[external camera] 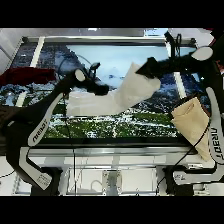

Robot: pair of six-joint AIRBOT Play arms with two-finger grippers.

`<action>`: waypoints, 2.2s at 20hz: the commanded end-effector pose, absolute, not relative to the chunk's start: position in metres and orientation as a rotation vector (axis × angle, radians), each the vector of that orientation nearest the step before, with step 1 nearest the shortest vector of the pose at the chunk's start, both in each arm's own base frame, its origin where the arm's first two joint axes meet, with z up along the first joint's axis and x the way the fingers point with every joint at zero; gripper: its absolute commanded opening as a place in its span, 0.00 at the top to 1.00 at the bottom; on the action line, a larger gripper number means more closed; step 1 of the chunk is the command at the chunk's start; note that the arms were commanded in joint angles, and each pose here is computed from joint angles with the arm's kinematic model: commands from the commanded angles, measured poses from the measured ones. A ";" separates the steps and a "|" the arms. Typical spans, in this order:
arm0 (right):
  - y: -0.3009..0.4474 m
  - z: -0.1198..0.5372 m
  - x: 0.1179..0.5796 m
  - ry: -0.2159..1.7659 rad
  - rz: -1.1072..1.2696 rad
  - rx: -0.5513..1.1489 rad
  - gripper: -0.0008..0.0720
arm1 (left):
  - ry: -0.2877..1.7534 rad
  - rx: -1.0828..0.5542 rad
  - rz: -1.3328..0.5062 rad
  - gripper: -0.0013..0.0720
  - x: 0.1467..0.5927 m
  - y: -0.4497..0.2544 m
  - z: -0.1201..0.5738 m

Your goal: Fold the shirts.

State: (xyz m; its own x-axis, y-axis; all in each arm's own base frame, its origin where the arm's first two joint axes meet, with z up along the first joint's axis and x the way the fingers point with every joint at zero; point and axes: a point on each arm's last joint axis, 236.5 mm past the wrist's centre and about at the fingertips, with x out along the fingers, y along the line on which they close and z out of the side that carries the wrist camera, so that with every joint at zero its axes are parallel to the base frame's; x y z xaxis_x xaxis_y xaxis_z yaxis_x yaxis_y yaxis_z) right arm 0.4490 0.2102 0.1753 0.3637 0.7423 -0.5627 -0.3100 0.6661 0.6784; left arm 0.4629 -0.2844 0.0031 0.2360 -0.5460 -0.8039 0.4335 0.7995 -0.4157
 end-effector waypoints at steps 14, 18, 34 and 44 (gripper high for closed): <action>0.518 0.108 0.439 0.821 0.822 0.857 0.14 | 0.992 0.205 -0.424 0.97 0.456 -0.128 0.187; 0.491 0.130 0.469 0.723 0.849 0.726 0.14 | 0.994 0.212 -0.417 0.97 0.457 -0.125 0.187; 0.267 -0.070 0.516 1.380 0.516 0.739 0.13 | 0.982 0.266 -0.343 0.96 0.476 -0.108 0.164; 0.349 -0.086 0.488 1.466 0.677 0.963 0.15 | 1.027 0.269 -0.347 0.96 0.477 -0.108 0.140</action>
State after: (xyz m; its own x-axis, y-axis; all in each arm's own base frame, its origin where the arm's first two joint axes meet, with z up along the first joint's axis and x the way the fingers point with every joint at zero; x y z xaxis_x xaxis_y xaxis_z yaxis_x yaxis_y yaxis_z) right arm 0.4974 0.3203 -0.0947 0.0654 0.8057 -0.5887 0.1602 0.5739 0.8031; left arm 0.4758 -0.1081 0.1436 0.4761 -0.1560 -0.8654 0.4037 0.9131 0.0575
